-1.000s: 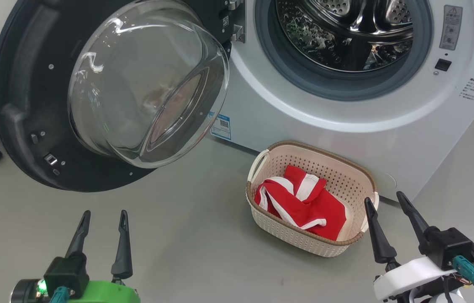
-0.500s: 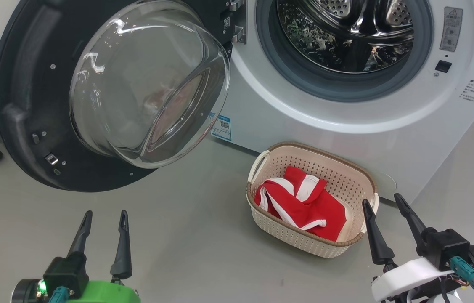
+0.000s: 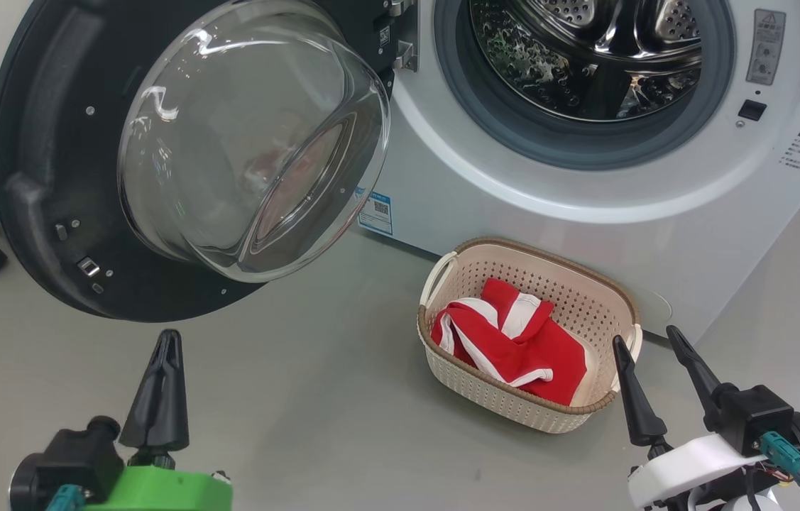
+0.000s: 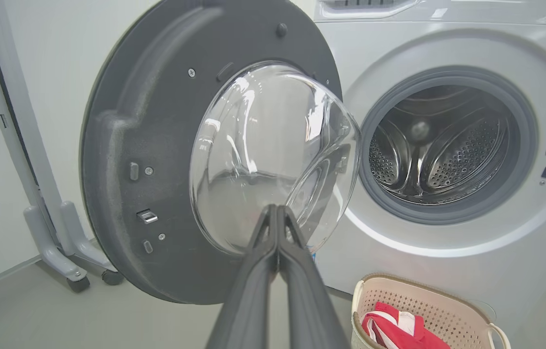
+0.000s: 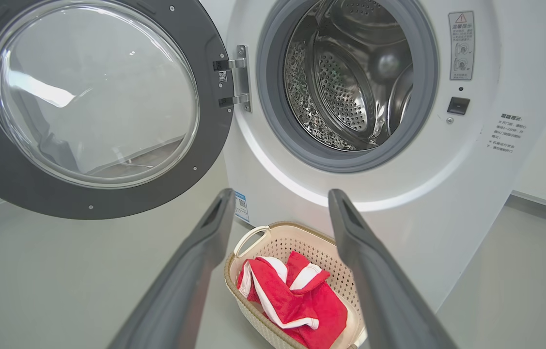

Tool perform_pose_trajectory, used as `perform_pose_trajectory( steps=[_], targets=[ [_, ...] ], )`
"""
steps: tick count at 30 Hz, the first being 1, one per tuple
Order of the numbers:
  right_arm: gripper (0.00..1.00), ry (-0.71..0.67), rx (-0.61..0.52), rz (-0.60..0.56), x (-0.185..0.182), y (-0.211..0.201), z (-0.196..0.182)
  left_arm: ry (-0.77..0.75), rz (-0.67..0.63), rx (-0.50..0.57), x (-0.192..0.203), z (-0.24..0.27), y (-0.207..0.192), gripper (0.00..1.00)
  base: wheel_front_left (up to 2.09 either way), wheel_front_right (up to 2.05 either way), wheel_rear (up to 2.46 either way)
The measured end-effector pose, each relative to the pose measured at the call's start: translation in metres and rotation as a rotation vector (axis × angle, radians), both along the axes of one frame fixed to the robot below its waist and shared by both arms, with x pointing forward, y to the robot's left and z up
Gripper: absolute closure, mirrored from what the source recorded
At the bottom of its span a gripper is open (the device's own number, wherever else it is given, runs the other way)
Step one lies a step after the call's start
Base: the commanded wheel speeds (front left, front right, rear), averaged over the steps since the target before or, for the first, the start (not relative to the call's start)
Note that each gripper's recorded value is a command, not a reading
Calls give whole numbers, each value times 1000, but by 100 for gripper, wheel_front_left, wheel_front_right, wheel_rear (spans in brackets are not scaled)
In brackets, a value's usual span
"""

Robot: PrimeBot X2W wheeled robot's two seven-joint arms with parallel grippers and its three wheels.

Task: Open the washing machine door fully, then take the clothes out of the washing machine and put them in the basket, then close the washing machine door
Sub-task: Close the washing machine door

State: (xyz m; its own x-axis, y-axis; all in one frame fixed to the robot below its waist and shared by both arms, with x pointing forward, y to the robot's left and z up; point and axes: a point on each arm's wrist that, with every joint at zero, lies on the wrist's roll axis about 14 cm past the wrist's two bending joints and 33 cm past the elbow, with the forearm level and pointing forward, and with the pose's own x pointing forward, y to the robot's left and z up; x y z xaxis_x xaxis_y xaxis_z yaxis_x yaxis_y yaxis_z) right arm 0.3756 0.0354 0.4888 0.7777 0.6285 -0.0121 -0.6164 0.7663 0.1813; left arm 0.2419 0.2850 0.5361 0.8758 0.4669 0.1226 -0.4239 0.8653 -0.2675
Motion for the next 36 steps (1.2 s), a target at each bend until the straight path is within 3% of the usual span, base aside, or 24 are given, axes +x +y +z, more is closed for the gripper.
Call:
perform_pose_trajectory(
  steps=[12,20,27,36],
  targets=[
    [0,5,-9,4,1,0,-2,-502,-109,-190,2,105,11,100,0,0,0],
    [0,12,-15,7,3,-1,-5,-800,-109,-246,-16,173,43,100,0,0,0],
    [0,20,-17,7,5,-2,-7,-880,-63,-264,-31,197,91,100,0,0,0],
    [0,40,-27,3,9,-7,-13,-834,55,-422,-23,186,159,100,0,0,0]
  ],
)
